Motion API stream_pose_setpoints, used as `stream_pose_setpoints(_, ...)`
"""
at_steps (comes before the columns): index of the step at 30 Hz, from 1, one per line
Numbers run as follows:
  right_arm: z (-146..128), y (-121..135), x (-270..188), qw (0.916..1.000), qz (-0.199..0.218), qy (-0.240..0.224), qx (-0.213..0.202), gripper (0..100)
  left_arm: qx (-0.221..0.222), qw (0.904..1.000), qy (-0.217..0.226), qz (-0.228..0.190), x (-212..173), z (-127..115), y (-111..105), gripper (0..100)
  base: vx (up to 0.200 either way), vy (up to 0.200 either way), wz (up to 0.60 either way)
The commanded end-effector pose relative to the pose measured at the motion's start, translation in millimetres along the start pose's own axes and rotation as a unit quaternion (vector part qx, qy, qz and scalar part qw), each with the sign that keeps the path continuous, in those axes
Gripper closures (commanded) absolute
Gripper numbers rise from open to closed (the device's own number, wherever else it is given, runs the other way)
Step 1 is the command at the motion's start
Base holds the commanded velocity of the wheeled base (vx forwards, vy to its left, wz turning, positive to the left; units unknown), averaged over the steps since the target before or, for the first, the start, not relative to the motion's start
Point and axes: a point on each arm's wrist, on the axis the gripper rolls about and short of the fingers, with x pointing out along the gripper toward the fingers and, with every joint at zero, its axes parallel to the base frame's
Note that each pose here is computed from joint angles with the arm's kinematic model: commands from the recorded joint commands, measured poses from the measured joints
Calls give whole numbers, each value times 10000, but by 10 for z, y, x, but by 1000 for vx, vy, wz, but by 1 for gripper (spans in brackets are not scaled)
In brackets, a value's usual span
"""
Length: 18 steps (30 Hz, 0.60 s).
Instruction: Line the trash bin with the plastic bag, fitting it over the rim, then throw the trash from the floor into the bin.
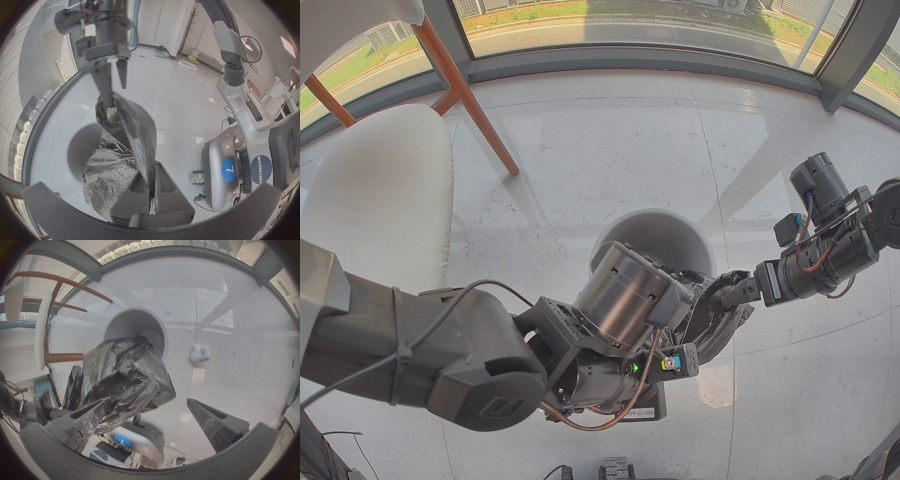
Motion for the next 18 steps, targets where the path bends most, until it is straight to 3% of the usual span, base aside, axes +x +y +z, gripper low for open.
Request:
stream_pose_setpoints(1, -71, -16, -166, 10000, 11, -18, -8, 0, -94, 9999, 43, 85, 1, 0, 9, 100, 0, 0, 0)
stream_pose_setpoints(8, -166, -46, -104, 9998, -51, 180, -3, 0, -231, 9995, -5, 217, -5, 13, 33, 100, 0, 0, 0)
stream_pose_setpoints(18, -91, -215, -4, 9992, -237, 162, 273, 0, -507, 9984, 29, 253, -24, 1, 27, 100, 0, 0, 0)
